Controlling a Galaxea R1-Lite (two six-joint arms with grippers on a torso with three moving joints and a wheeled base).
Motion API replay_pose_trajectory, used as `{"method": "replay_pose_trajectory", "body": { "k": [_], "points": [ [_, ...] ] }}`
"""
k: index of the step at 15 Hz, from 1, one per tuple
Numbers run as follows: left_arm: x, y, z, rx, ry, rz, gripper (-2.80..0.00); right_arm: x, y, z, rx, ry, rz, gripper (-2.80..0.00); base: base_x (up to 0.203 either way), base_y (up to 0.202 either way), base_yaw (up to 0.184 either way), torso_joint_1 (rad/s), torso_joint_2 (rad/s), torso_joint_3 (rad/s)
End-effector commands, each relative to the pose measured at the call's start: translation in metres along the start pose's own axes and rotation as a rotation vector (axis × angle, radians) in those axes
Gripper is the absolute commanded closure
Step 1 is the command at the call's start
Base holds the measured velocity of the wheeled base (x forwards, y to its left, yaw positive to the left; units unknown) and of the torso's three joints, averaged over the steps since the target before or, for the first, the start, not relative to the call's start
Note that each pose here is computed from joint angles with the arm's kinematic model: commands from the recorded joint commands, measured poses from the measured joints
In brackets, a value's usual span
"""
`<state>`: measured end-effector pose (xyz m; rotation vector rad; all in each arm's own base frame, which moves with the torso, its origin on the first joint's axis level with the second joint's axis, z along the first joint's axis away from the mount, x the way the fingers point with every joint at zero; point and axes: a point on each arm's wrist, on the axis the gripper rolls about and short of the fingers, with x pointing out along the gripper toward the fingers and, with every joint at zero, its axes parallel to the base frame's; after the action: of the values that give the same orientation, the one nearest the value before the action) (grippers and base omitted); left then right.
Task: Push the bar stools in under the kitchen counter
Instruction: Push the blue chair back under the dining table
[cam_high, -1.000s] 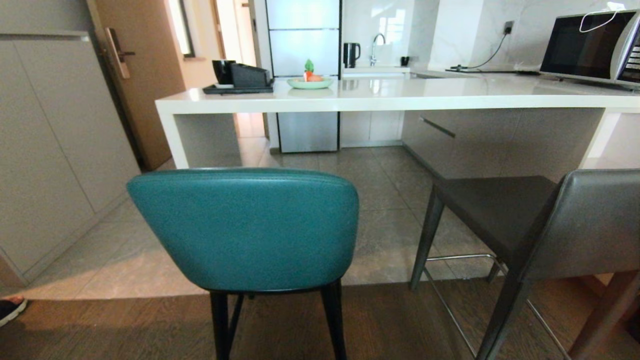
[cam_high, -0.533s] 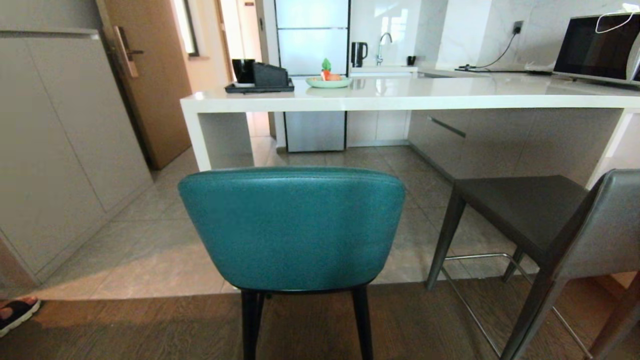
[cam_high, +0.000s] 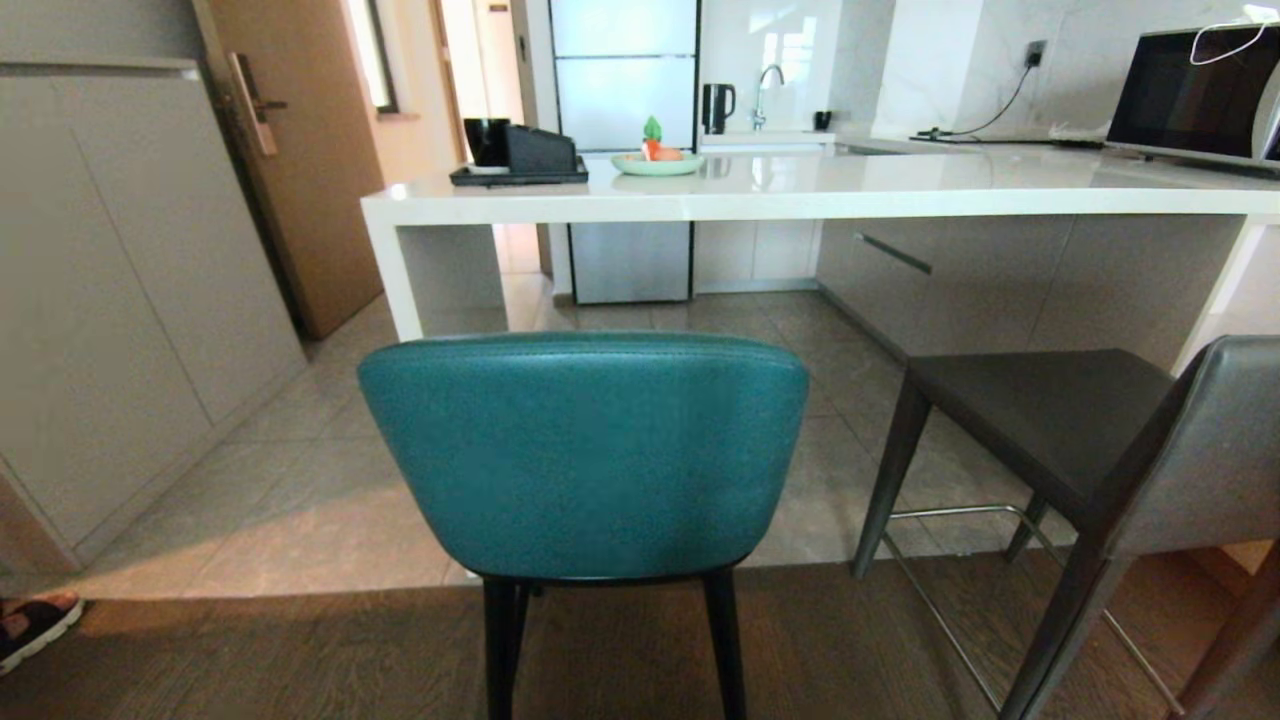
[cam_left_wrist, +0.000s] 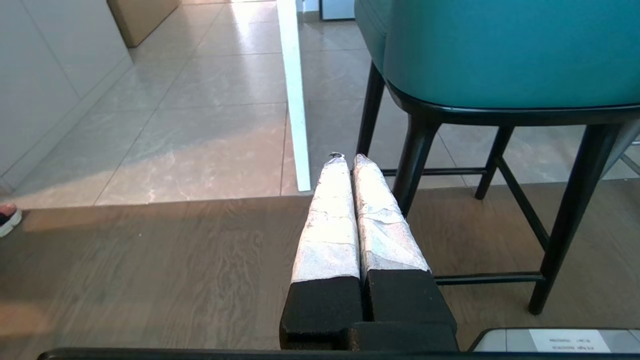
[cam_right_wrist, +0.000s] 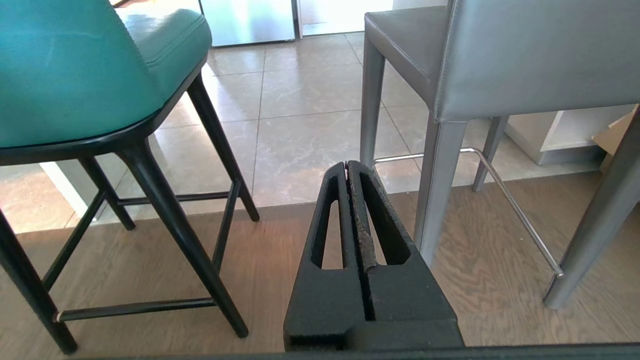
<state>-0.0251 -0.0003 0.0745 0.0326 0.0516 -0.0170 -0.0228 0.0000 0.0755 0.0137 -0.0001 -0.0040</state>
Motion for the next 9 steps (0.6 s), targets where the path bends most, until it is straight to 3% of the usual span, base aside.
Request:
{"method": "replay_pose_trajectory", "body": {
  "k": [1,9],
  "points": [
    [0.0001,0.0000,0.0000,-0.002,0.002,0.001,0.00,0.0005,0.0000,-0.0011,0.000,0.005,-0.001,0.00,0.000,0.000,0.000,0.000,0.00,0.000],
    [0.0001,0.0000,0.0000,-0.002,0.002,-0.001,0.00,0.0005,0.0000,-0.0013,0.002,0.006,-0.001,0.00,0.000,0.000,0.000,0.000,0.00,0.000]
  ]
}}
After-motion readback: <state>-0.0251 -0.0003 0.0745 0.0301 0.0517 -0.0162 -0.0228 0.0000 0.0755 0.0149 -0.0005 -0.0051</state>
